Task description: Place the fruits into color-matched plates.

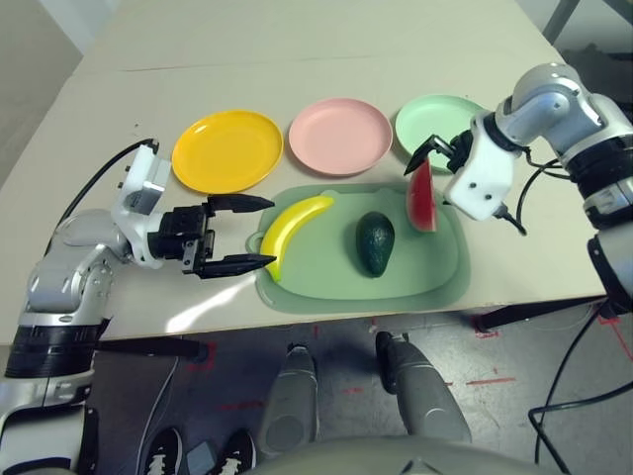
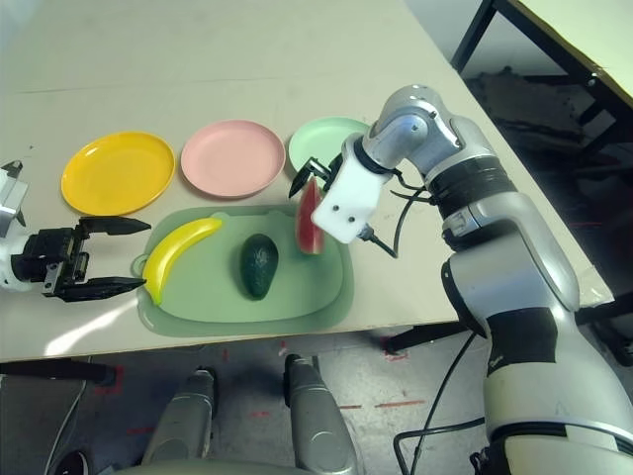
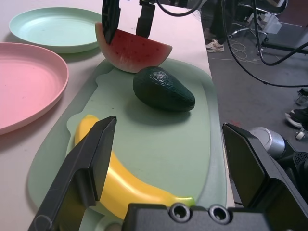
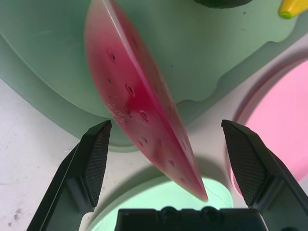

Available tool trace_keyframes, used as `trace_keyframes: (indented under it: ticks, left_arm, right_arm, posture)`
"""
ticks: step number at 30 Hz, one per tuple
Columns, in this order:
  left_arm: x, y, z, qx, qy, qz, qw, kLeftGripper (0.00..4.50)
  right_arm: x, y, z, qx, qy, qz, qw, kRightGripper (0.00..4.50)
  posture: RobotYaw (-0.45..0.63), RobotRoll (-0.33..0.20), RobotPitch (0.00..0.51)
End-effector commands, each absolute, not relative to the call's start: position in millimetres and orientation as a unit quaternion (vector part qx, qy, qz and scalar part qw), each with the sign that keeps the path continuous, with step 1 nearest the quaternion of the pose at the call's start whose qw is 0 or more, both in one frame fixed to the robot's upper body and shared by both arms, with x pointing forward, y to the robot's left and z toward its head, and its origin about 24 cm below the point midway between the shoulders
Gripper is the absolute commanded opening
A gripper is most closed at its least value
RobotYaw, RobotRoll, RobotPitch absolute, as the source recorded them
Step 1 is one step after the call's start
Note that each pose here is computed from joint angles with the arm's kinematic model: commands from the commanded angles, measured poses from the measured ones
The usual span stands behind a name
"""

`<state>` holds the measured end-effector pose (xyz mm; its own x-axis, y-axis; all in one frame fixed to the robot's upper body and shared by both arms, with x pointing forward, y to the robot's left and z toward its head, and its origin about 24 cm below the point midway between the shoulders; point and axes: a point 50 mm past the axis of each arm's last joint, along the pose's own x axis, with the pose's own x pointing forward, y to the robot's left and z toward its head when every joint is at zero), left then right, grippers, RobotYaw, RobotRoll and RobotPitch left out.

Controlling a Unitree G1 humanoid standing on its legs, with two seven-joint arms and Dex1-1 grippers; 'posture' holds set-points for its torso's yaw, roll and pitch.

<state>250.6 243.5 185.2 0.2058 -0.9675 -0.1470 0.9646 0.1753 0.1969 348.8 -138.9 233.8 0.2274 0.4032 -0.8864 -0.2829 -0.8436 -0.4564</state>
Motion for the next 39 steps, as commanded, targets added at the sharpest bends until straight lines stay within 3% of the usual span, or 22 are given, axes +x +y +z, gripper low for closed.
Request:
trace_keyframes:
  ticks: [1,13,16,21,22,28,39]
  left_arm:
    - [248,244,185,0.130,0.002,-0.630,0.766,4.50]
    - [245,242,182,0.130,0.001,-0.623,0.771,4.50]
    - [245,242,182,0.132,0.002,-0.621,0.773,4.50]
    - [245,245,183,0.136,0.004,-0.618,0.774,4.50]
    - [245,245,183,0.138,0.004,-0.618,0.774,4.50]
    - [246,246,182,0.140,0.005,-0.617,0.774,4.50]
    - [254,245,188,0.106,-0.021,-0.571,0.814,4.50]
  right_arm:
    - [349,-139,224,-0.730,-0.027,0.629,0.265,4.46]
    - [352,-149,203,-0.709,0.041,0.649,0.272,4.46]
    - [351,-147,201,-0.703,0.039,0.655,0.275,3.95]
    - [352,-146,201,-0.696,0.045,0.658,0.283,2.19]
    - [352,-146,202,-0.695,0.046,0.658,0.284,2.05]
    - [350,-148,208,-0.683,0.058,0.666,0.296,2.05]
    - [345,-127,250,-0.667,0.014,0.659,0.346,2.05]
  posture:
    - [-0.04,0.000,0.242]
    - [-0.03,0.000,0.238]
    - [-0.03,0.000,0.236]
    - [-0.03,0.000,0.232]
    - [-0.03,0.000,0.232]
    - [-0.04,0.000,0.228]
    - [-0.04,0.000,0.221]
